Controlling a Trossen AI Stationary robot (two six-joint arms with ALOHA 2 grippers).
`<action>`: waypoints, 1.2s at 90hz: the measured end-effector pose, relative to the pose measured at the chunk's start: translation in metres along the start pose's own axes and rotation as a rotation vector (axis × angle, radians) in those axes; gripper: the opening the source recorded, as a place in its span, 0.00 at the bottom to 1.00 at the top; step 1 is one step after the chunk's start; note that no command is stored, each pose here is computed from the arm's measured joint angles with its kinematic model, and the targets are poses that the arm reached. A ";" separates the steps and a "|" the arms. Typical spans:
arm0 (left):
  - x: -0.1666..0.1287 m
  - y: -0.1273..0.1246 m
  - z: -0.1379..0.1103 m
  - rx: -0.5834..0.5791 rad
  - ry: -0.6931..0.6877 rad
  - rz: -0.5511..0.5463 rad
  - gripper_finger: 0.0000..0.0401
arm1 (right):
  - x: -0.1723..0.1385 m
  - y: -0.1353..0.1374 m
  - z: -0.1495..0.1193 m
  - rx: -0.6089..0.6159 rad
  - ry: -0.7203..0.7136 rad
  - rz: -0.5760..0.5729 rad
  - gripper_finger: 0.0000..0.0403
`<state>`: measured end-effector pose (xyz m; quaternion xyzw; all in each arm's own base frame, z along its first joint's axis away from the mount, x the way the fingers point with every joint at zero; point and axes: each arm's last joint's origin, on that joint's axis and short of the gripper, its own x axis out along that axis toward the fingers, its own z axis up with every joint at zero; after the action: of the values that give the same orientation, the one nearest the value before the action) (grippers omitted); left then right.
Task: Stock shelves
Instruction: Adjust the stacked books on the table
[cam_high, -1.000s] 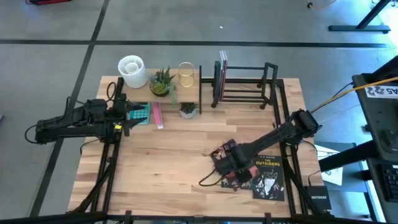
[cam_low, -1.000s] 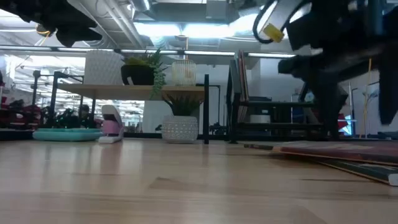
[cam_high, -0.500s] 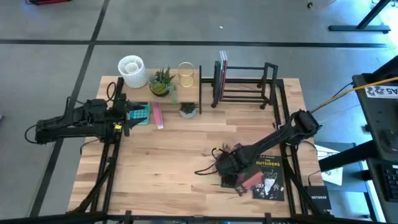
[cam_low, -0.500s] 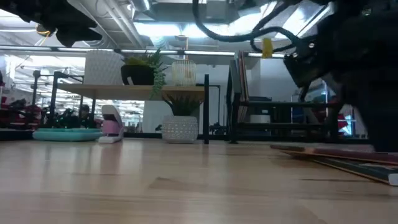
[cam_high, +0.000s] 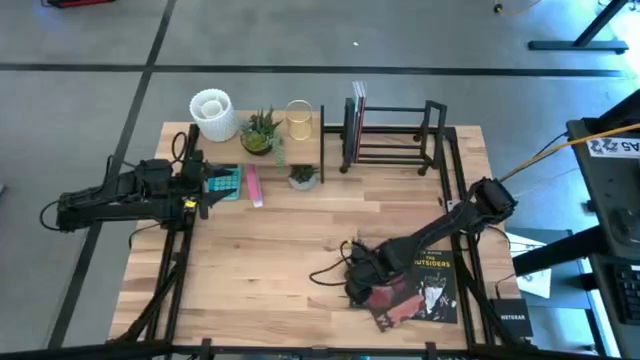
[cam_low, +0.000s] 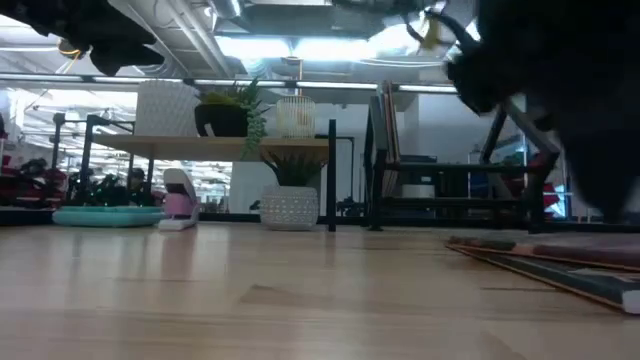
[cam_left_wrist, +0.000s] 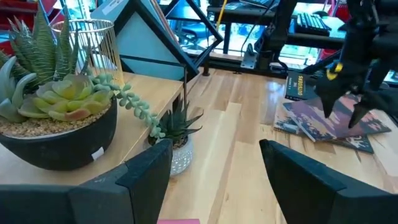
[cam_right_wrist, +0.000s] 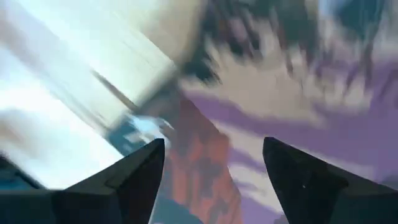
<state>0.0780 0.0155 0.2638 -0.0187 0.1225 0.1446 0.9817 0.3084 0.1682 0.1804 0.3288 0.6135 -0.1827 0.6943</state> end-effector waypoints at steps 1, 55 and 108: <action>0.000 0.000 0.000 0.000 0.000 0.000 0.59 | -0.001 0.002 0.001 -0.020 -0.012 0.006 0.64; 0.000 0.000 0.000 -0.002 -0.001 0.000 0.59 | 0.047 0.004 0.040 -0.013 -0.134 0.002 0.64; 0.000 0.000 0.000 -0.002 -0.002 -0.001 0.59 | 0.026 0.004 0.047 -0.058 -0.249 0.022 0.64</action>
<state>0.0781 0.0155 0.2639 -0.0197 0.1216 0.1444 0.9818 0.3502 0.1425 0.1571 0.2900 0.5242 -0.1966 0.7762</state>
